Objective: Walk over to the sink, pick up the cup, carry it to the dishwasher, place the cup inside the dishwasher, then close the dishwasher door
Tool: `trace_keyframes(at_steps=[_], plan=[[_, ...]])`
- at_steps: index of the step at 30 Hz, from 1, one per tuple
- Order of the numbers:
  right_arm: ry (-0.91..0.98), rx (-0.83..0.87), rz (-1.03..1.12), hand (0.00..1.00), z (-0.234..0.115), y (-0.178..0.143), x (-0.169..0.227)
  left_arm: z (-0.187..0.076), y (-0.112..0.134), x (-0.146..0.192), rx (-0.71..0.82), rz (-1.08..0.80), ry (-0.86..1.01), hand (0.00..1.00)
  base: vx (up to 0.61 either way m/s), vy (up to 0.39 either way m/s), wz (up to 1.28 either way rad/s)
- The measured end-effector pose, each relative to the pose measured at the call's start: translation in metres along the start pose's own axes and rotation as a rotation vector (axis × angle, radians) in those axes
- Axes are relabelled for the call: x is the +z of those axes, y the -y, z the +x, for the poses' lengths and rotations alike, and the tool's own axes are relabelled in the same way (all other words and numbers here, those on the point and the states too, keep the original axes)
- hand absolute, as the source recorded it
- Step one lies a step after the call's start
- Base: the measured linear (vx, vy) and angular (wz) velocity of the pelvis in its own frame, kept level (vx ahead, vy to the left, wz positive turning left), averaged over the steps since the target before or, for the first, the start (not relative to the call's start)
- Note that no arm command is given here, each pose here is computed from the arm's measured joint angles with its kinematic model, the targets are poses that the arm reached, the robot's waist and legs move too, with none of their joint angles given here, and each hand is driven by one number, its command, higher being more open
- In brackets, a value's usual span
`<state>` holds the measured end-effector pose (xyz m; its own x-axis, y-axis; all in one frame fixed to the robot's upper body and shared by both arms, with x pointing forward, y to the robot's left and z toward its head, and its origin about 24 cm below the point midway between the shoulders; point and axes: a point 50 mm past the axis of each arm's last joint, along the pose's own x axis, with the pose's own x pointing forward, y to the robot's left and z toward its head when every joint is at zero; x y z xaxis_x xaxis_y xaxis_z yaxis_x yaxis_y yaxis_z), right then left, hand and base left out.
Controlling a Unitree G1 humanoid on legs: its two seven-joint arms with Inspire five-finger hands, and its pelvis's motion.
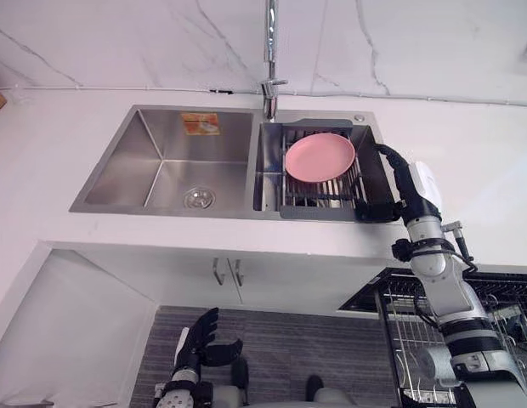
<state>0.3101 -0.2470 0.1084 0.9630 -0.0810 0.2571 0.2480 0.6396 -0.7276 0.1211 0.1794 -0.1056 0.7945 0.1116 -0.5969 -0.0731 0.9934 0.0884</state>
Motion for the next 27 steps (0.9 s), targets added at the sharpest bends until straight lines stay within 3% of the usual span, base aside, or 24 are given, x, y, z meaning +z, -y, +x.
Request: trace_keyframes(at_steps=[27], plan=[[-0.029,0.038,-0.177,0.90,0.047,0.019,0.001,-0.001,-0.001,-0.002,0.021,-0.027,-0.005,0.90,0.00,0.000,0.02]])
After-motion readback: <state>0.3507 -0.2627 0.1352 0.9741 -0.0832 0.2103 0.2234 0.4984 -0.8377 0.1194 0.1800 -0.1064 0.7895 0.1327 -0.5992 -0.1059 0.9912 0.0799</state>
